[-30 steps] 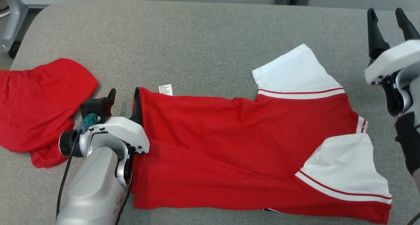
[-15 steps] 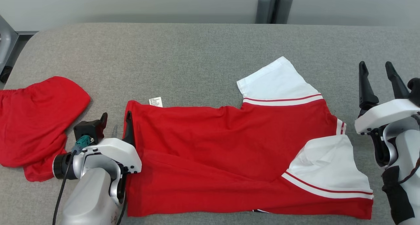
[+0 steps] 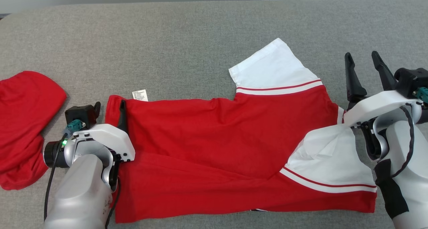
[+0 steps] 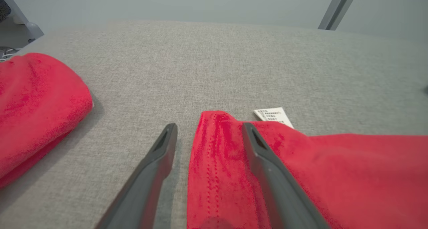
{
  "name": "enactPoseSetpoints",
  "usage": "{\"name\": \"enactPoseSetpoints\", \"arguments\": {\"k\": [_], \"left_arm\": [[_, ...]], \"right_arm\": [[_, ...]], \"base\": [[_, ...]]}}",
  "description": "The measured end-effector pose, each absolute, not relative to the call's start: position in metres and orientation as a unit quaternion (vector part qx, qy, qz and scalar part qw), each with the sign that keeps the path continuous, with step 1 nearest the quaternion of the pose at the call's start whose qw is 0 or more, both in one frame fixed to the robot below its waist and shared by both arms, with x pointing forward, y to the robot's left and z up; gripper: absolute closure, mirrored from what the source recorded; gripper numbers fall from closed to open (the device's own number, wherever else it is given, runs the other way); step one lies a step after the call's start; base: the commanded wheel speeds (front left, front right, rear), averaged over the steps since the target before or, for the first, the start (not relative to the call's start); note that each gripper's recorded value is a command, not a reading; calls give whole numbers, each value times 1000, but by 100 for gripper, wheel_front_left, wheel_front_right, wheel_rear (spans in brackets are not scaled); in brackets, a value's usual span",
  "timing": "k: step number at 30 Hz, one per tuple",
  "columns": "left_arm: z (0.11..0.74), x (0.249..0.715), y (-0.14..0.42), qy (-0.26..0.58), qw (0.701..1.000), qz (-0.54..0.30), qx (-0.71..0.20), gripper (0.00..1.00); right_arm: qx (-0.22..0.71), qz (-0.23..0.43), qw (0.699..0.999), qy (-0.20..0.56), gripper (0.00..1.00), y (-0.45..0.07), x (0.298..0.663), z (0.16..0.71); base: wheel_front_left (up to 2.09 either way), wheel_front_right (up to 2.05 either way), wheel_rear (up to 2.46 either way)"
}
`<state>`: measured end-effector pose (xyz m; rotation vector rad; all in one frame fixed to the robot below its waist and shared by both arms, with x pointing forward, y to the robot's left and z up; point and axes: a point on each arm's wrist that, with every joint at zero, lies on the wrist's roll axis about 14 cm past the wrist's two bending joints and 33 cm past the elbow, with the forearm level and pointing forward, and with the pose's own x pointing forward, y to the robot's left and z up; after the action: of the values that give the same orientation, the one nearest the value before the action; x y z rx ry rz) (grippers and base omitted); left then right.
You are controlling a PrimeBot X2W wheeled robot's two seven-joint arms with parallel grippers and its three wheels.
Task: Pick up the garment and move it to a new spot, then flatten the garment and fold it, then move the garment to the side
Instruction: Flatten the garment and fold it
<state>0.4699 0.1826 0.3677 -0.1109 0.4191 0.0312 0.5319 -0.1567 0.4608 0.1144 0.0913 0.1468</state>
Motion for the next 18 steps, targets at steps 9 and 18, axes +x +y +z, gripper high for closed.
{"name": "enactPoseSetpoints", "arguments": {"k": [9,18], "left_arm": [[354,478,177,234,971,0,-49,100],[364,479,182,216,975,0,-48,100]], "right_arm": [[30,115,990,77,0,-135,547,448],[6,195,969,153,0,-75,568,433]], "base": [[0,0,0],[0,0,0]]}}
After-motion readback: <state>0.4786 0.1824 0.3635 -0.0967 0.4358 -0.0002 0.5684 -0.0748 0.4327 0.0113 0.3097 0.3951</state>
